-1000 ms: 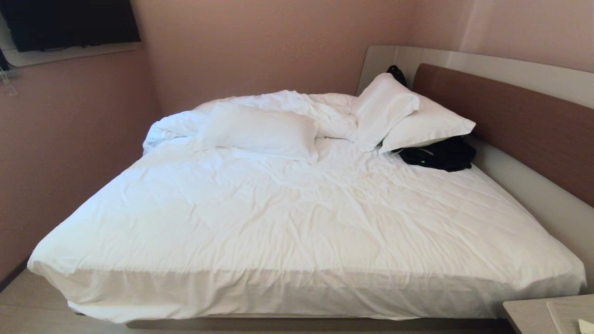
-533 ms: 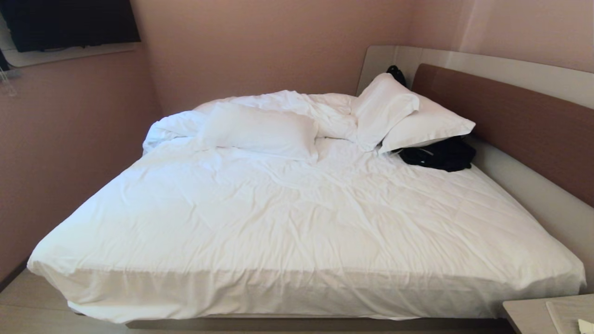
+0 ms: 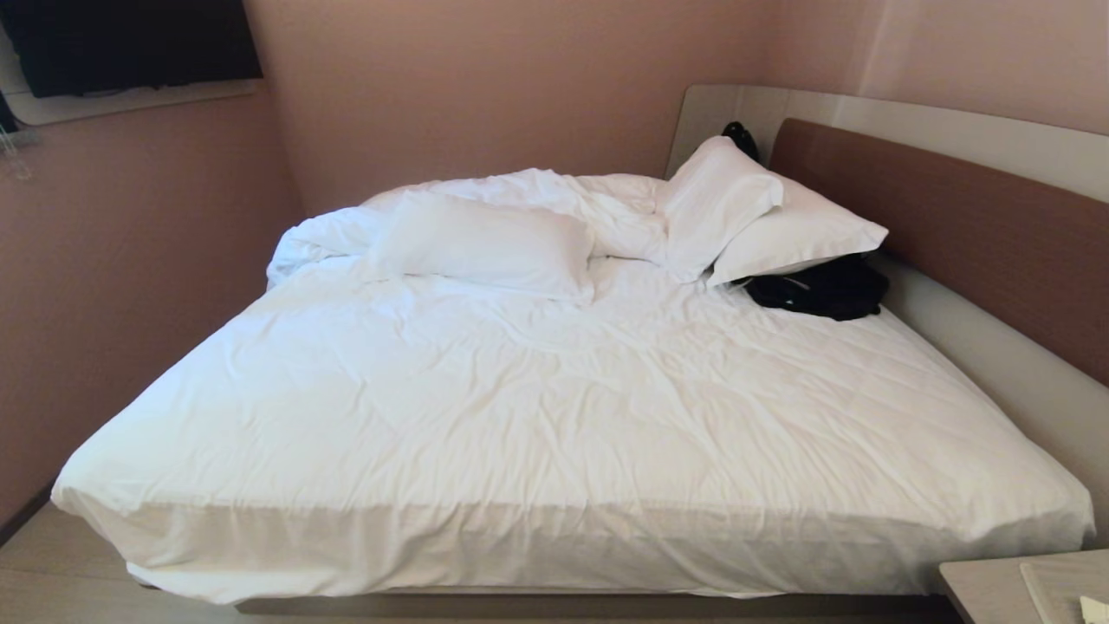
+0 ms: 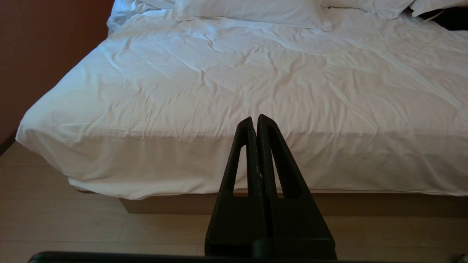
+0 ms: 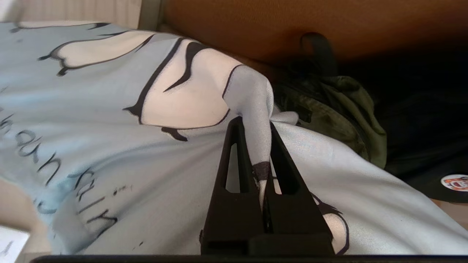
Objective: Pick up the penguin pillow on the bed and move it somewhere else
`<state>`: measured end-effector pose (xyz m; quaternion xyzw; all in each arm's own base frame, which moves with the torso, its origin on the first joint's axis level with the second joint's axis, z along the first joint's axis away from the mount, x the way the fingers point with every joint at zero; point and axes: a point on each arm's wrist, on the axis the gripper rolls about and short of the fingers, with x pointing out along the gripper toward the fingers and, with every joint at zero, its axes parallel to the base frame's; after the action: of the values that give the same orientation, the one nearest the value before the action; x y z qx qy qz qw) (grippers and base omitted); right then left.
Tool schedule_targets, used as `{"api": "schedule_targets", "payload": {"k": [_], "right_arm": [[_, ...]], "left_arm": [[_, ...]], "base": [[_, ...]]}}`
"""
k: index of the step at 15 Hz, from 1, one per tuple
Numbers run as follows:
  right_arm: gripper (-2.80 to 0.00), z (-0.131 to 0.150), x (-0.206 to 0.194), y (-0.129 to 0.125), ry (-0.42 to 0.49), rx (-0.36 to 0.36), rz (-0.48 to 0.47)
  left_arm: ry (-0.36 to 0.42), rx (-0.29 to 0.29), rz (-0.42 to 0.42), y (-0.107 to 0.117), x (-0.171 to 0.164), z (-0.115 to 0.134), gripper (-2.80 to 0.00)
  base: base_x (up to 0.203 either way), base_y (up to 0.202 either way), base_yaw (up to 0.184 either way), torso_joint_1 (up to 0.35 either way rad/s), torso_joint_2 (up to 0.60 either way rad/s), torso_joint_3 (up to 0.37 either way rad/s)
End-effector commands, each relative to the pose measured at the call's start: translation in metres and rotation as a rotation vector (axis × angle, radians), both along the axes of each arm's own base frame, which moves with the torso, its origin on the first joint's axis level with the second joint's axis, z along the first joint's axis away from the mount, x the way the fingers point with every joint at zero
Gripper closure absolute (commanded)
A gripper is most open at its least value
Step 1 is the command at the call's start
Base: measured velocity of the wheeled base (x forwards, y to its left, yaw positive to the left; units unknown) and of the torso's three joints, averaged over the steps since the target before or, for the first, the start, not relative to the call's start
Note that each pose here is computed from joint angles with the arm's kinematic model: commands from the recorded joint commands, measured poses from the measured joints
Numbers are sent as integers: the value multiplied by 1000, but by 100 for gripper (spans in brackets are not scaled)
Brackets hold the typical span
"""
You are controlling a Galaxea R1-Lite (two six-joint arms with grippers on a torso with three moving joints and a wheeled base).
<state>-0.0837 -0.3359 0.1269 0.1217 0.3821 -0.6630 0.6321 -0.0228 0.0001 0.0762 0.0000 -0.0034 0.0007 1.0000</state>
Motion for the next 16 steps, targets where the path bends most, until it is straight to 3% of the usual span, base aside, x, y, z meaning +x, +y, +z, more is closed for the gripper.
{"api": "schedule_targets", "payload": {"k": [1,4,9,16], "right_arm": [[0,21,2,14,-19,-25,26],[0,27,5,27,-54,9,53],[0,0,1,10,-69,77,45],[0,-7,-1,4,-62,87,35]], "left_arm": [[-1,0,0,0,0,0,0],[-1,0,0,0,0,0,0],[-1,0,0,0,0,0,0],[-1,0,0,0,0,0,0]], "base": [[0,0,0,0,0,0],[0,0,0,0,0,0],[0,0,0,0,0,0],[0,0,0,0,0,0]]}}
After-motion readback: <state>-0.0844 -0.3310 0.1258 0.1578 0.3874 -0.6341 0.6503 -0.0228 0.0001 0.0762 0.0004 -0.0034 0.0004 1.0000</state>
